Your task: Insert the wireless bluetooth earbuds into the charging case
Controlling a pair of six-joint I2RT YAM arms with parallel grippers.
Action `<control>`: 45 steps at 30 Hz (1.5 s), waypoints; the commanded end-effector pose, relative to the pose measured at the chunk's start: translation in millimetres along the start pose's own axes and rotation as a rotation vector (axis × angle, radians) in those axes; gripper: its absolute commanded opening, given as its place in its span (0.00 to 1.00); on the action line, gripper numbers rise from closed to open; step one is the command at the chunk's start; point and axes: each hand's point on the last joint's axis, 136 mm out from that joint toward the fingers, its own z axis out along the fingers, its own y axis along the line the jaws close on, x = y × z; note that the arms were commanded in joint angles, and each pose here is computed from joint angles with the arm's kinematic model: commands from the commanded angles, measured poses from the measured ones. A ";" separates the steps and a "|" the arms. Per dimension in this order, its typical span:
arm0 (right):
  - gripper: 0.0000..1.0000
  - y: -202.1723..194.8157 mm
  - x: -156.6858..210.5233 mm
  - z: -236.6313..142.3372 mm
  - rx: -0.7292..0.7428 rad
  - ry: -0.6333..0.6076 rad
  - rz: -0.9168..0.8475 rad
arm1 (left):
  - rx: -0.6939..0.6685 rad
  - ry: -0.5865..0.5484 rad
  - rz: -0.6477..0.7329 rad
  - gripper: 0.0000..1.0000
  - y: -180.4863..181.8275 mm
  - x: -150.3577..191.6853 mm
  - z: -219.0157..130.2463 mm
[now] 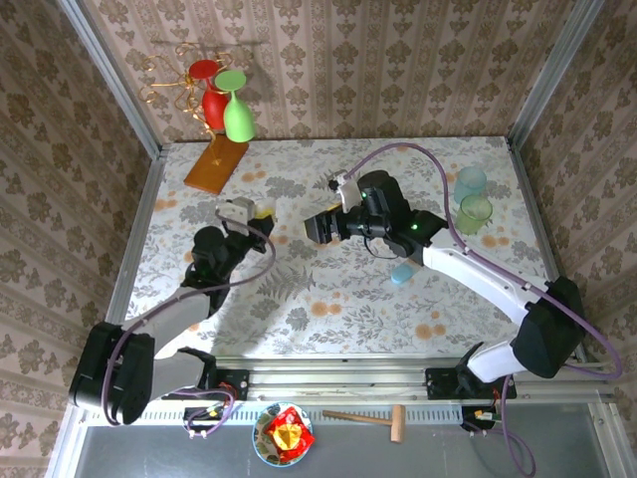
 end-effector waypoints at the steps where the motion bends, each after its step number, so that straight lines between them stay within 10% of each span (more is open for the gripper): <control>1: 0.83 1.2 -10.2 -5.8 0.003 -0.066 -0.052 | -0.178 0.099 -0.270 0.00 41.2 31.1 2.8; 9: 0.91 -11.3 12.4 14.3 0.017 0.000 -0.058 | -0.443 0.310 -0.617 0.00 98.8 102.1 -4.7; 20: 0.93 -17.7 17.3 27.6 0.025 0.016 -0.048 | -0.451 0.371 -0.800 0.13 117.4 142.9 4.4; 26: 0.93 -23.2 13.5 21.2 0.052 -0.001 -0.046 | -0.460 0.382 -0.775 0.51 117.7 140.1 0.5; 35: 0.93 -70.6 9.6 -9.5 0.263 -0.075 0.085 | -0.582 0.297 -0.521 0.98 121.0 96.6 -28.8; 45: 0.91 -176.1 72.0 -85.0 0.678 -0.138 0.475 | -0.304 0.099 0.159 1.00 24.4 36.8 3.3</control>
